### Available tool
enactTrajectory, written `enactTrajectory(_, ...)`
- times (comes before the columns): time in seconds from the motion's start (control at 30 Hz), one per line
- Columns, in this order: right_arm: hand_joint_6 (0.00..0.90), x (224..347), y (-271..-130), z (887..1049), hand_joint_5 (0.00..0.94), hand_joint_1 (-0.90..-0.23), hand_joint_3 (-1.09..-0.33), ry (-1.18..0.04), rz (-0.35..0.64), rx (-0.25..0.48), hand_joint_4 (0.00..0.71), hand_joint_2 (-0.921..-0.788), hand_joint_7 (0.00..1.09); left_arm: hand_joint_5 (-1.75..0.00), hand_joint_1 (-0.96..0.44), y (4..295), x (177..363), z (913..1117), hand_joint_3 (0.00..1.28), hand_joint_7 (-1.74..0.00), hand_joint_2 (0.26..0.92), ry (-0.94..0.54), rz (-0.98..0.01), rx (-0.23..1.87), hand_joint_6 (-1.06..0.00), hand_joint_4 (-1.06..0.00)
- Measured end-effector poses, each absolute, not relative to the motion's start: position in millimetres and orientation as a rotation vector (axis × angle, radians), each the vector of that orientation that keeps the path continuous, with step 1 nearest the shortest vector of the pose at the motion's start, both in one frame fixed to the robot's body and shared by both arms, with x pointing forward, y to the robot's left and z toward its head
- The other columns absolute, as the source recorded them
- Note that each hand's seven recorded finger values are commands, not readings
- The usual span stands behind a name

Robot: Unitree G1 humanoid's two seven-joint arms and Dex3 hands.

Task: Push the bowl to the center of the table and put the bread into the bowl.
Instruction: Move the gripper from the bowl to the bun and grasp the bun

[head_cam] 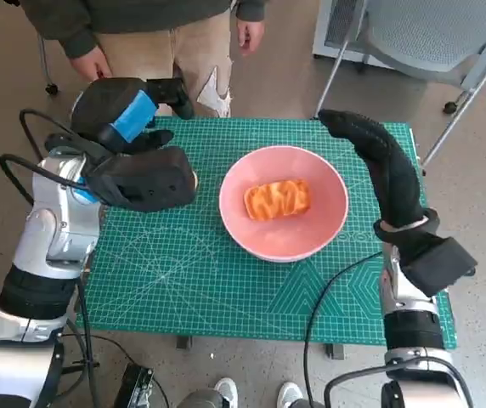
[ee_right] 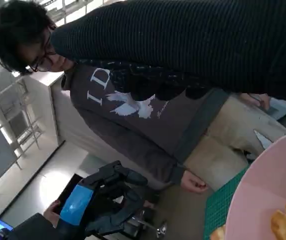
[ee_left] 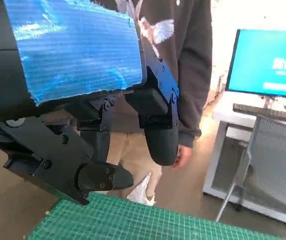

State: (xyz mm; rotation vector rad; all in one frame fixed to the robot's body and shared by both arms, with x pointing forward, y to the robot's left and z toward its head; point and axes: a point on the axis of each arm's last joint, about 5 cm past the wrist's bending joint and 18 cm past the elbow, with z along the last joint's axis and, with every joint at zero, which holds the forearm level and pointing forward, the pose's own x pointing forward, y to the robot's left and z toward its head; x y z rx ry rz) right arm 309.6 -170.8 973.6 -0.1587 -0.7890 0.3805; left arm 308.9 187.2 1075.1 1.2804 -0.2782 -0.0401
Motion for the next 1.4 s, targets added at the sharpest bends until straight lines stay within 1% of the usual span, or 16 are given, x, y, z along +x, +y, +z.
enactTrajectory(0.03, -0.001, 309.6, -170.8, 973.6, 0.002, -0.690, -0.844, -0.790, 0.381, -0.159, 0.192, -0.921, 0.49, -0.39, -0.08, 188, 308.3, 1074, 0.06, -0.40, 0.776, -0.253, -0.053, 1.281, -0.37, -0.33)
enactTrajectory(0.07, -0.001, 309.5, -170.9, 973.6, 0.002, -0.689, -0.844, -0.790, 0.381, -0.160, 0.192, -0.921, 0.49, -0.25, -0.17, 189, 307.6, 1074, 0.04, -0.27, 0.743, -0.216, -0.073, 1.283, -0.29, -0.21)
enactTrajectory(0.1, -0.001, 309.5, -171.2, 973.6, 0.001, -0.689, -0.844, -0.791, 0.381, -0.159, 0.192, -0.921, 0.49, -0.16, -0.30, 189, 307.1, 1074, 0.03, -0.19, 0.721, -0.175, -0.098, 1.288, -0.24, -0.14)
enactTrajectory(0.13, -0.001, 309.5, -171.4, 973.5, 0.001, -0.689, -0.844, -0.790, 0.380, -0.159, 0.192, -0.921, 0.49, -0.13, -0.34, 190, 307.1, 1073, 0.02, -0.16, 0.714, -0.140, -0.121, 1.293, -0.22, -0.11)
enactTrajectory(0.17, -0.001, 309.5, -171.6, 973.5, 0.001, -0.689, -0.845, -0.790, 0.379, -0.158, 0.192, -0.921, 0.49, -0.08, -0.45, 190, 307.3, 1072, 0.02, -0.11, 0.708, -0.101, -0.146, 1.299, -0.19, -0.07)
enactTrajectory(0.3, -0.001, 309.5, -171.8, 973.5, 0.001, -0.689, -0.845, -0.791, 0.378, -0.156, 0.192, -0.921, 0.49, -0.02, -0.65, 193, 310.6, 1066, 0.01, -0.04, 0.707, 0.012, -0.215, 1.317, -0.15, -0.01)
enactTrajectory(0.43, -0.001, 309.5, -171.6, 973.5, 0.001, -0.690, -0.845, -0.791, 0.378, -0.156, 0.192, -0.921, 0.48, 0.00, -0.74, 196, 315.9, 1054, 0.01, -0.02, 0.712, 0.085, -0.237, 1.333, -0.14, 0.00)
enactTrajectory(0.67, -0.001, 309.3, -171.6, 973.1, 0.001, -0.694, -0.844, -0.790, 0.378, -0.155, 0.192, -0.921, 0.48, 0.00, -0.79, 197, 327.9, 1030, 0.01, 0.00, 0.719, 0.178, -0.251, 1.364, -0.12, 0.00)
enactTrajectory(0.8, -0.001, 309.1, -171.6, 973.0, 0.001, -0.695, -0.844, -0.790, 0.378, -0.155, 0.192, -0.921, 0.48, 0.00, -0.78, 196, 333.8, 1022, 0.00, 0.00, 0.715, 0.210, -0.263, 1.370, -0.11, 0.00)
enactTrajectory(1.07, -0.001, 308.1, -173.1, 971.4, 0.001, -0.694, -0.845, -0.784, 0.379, -0.157, 0.191, -0.921, 0.48, 0.00, -0.72, 190, 349.4, 1016, 0.00, 0.00, 0.698, 0.256, -0.263, 1.391, -0.09, 0.00)
enactTrajectory(1.2, -0.001, 306.6, -174.1, 969.9, 0.001, -0.704, -0.844, -0.781, 0.377, -0.158, 0.192, -0.921, 0.48, 0.00, -0.71, 185, 356.2, 1013, 0.00, 0.00, 0.696, 0.282, -0.273, 1.407, -0.07, 0.00)
enactTrajectory(1.4, -0.001, 305.4, -175.6, 969.9, 0.001, -0.708, -0.844, -0.778, 0.376, -0.162, 0.192, -0.921, 0.48, 0.00, -0.69, 180, 361.9, 1005, 0.00, 0.00, 0.695, 0.325, -0.286, 1.424, -0.07, 0.00)
